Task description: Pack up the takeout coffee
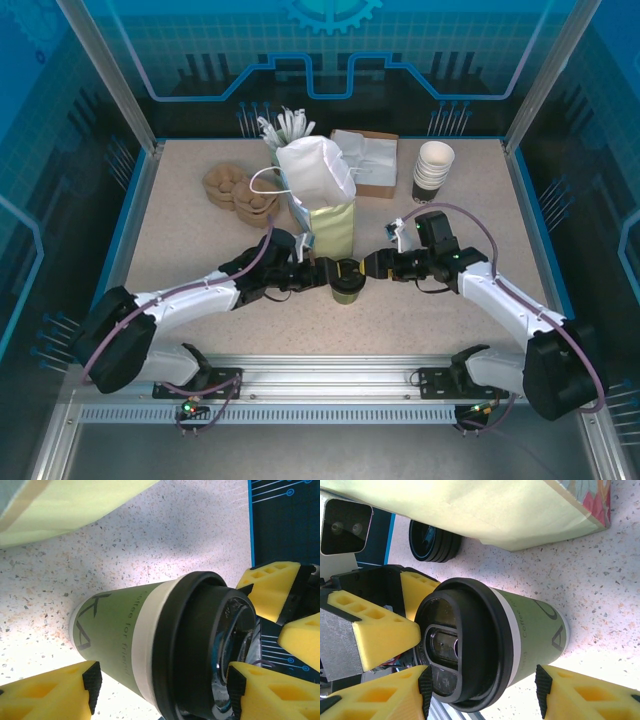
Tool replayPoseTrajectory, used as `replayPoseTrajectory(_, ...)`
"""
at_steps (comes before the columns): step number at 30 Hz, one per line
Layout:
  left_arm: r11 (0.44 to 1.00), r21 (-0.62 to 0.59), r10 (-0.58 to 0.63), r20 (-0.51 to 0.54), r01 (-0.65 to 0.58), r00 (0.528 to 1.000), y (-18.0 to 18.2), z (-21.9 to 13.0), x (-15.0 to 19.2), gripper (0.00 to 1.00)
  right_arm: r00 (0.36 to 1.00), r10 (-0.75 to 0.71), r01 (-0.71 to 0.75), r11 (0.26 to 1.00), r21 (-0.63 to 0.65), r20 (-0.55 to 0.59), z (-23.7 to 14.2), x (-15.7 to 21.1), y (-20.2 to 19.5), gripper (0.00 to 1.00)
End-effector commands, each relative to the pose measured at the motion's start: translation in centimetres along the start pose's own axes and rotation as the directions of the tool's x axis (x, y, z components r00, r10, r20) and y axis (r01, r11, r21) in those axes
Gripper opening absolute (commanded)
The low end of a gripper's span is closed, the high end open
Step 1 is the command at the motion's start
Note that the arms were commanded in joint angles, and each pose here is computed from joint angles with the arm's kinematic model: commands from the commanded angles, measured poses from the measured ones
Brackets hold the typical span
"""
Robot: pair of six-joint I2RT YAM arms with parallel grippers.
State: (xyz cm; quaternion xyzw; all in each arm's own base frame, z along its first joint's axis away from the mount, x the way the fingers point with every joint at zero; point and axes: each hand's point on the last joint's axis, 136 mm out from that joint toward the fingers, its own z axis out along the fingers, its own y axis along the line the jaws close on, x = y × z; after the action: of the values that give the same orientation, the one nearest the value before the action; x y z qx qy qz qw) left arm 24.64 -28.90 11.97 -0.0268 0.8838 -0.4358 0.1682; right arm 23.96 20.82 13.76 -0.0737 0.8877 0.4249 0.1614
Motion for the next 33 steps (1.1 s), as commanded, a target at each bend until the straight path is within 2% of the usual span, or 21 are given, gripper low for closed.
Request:
replayPoseTrajectory(1, 0.999, 0.009, 0.034, 0.021, -0.034, 0.999, -0.8, 0.3, -0.7, 0.67, 0.999, -0.028, 0.027, 0.999, -0.024, -0.018, 0.2, -0.1, 0.8, 0.58)
replayPoseTrajectory(20, 1.0, 0.009, 0.026, 0.015, -0.026, 1.0, -0.5, 0.8, -0.8, 0.61, 0.999, -0.02, 0.02, 1.0, -0.016, -0.032, 0.9, -0.8, 0.5, 0.55)
replayPoseTrajectory(33, 1.0, 0.002, 0.007, 0.006, -0.007, 1.0, 0.5, 1.3, -0.3, 0.52, 0.998, 0.034, -0.032, 0.999, 0.033, -0.061, 1.9, 0.0, -1.3, 0.45)
